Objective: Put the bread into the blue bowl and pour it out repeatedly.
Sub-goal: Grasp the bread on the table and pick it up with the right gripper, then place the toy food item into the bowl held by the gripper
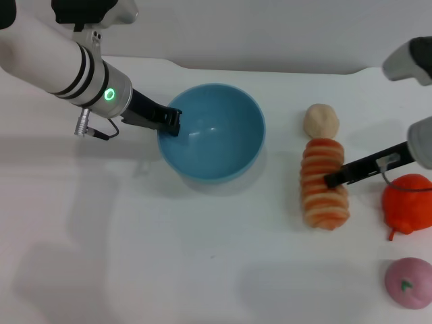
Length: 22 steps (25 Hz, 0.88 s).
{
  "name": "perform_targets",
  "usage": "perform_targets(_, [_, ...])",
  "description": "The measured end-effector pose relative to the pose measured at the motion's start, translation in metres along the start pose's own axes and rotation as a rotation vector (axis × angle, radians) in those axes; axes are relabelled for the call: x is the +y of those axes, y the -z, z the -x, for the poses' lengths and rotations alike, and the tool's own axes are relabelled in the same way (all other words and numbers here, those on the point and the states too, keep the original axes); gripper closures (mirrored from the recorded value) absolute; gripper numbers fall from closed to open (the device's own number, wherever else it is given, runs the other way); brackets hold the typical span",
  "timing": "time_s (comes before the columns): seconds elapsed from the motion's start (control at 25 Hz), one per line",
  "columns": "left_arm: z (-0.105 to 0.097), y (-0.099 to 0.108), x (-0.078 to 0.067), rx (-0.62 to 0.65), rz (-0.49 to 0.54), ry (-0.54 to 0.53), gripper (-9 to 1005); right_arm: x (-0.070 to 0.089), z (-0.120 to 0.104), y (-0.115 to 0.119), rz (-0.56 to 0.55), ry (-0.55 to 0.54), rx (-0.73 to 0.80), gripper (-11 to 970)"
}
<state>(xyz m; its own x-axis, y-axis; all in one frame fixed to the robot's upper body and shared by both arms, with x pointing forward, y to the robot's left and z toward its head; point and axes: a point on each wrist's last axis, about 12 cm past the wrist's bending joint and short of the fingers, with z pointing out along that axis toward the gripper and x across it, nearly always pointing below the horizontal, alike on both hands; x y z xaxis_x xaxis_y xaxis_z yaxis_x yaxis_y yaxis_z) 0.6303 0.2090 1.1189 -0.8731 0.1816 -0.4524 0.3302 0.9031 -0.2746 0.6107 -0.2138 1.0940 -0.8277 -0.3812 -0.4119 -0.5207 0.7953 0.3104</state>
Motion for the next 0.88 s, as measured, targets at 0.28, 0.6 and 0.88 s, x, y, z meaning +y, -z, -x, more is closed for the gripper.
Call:
perform_targets(0.28, [-0.005, -0.002, 0.001, 0.046, 0.022, -0.017, 996, -0.005, 0.002, 0.031, 0.071, 0.011, -0.108, 800])
perform_targets(0.6, [-0.011, -0.005, -0.001, 0.079, 0.01, -0.011, 996, 0.02, 0.034, 0.069, 0.245, 0.239, -0.387, 837])
perform_targets(0.88, [-0.013, -0.01, -0.014, 0.093, -0.03, -0.026, 996, 0.049, 0.05, 0.061, 0.312, 0.478, -0.495, 845])
